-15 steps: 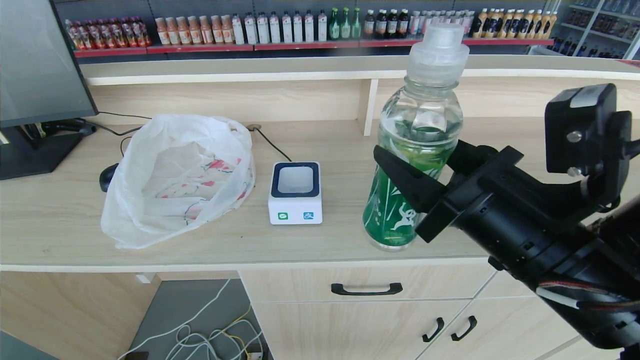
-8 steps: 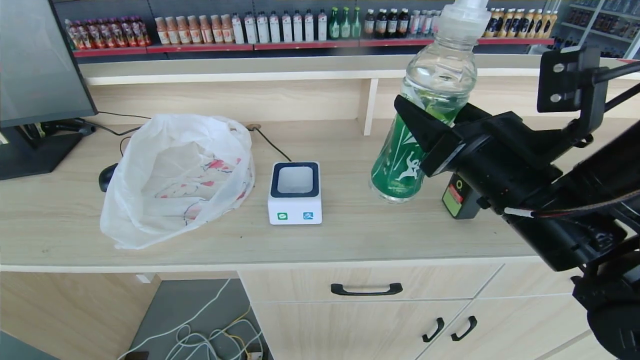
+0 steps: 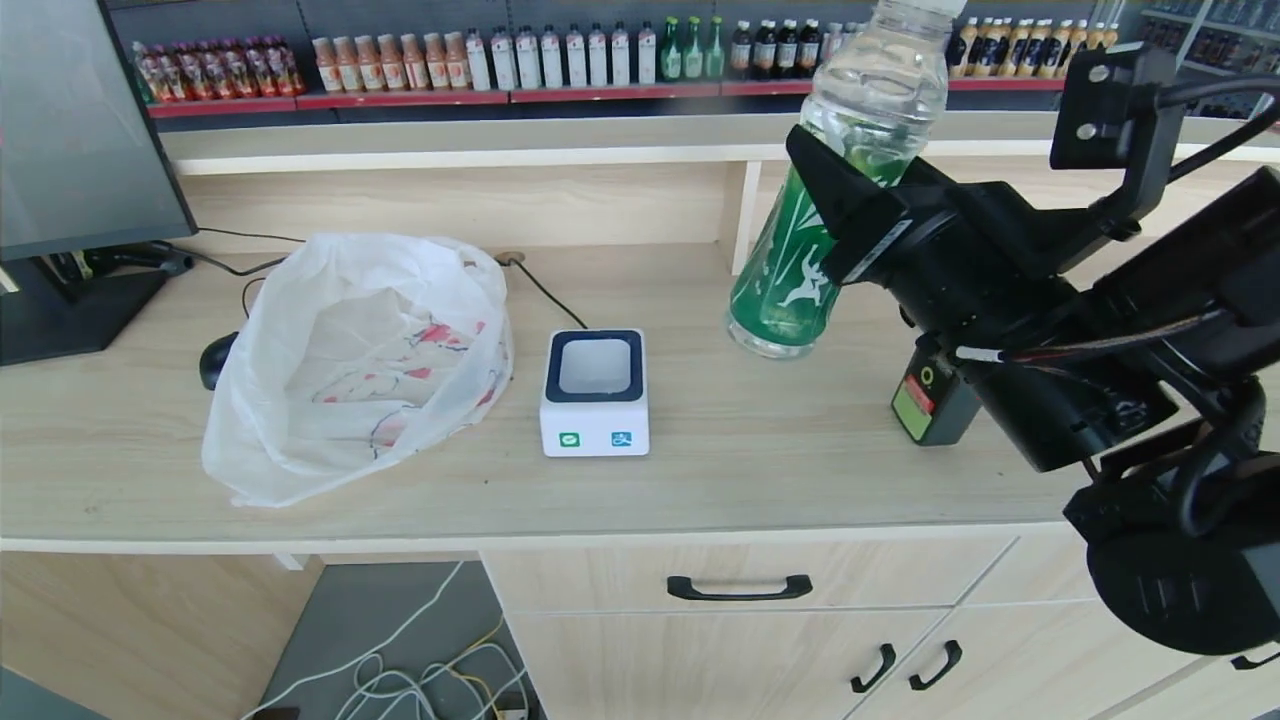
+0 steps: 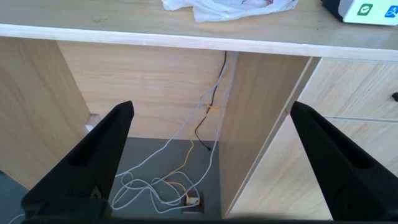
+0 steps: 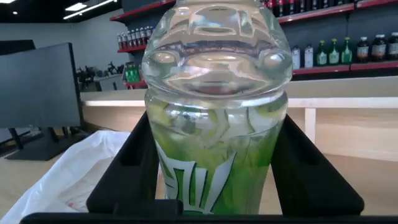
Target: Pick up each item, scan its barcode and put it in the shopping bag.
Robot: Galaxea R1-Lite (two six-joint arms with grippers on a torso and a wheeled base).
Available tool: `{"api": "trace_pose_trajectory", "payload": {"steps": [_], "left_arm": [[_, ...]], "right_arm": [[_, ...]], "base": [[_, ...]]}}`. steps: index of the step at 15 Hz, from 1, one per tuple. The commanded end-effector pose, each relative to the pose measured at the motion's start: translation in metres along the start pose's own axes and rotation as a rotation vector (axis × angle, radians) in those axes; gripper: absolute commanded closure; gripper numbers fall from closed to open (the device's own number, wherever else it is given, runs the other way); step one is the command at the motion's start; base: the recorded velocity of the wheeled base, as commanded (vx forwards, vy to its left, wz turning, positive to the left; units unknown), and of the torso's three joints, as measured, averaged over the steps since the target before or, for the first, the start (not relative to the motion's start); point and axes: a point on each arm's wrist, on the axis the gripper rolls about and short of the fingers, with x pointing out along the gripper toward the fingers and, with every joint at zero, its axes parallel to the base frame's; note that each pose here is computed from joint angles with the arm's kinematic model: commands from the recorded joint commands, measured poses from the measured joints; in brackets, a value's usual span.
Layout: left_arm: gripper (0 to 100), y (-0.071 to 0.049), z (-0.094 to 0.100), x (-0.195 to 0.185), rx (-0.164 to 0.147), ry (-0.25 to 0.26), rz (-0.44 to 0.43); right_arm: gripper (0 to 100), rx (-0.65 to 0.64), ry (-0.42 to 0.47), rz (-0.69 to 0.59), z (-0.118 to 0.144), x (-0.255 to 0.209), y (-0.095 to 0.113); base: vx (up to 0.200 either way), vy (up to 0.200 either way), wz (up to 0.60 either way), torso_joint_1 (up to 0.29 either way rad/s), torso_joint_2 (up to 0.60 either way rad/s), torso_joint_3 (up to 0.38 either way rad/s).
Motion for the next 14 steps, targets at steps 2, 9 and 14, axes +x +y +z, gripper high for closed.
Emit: {"api": "trace_pose_trajectory", "payload": {"steps": [2,9,14], "left_arm": [[0,0.000,0.000,0.000,0.000,0.000,0.000],[0,0.000,0.000,0.000,0.000,0.000,0.000],[0,0.000,0.000,0.000,0.003,-0.002,0.000]], "right_arm": [[100,0.003,0.016,-0.001,-0.006,0.001,0.000],[100,0.039,-0.016,-0.001,0.000,0.002,0.000],[100,0.038,0.010,0.002,-0.010,0.004,0.001]], "base": [[0.000,0.200,0.00,0.022,0.01,0.000],[0.000,0.200,0.00,0.003,0.00,-0.001],[0.000,0.000,0.00,0.000,0.00,0.000]]}}
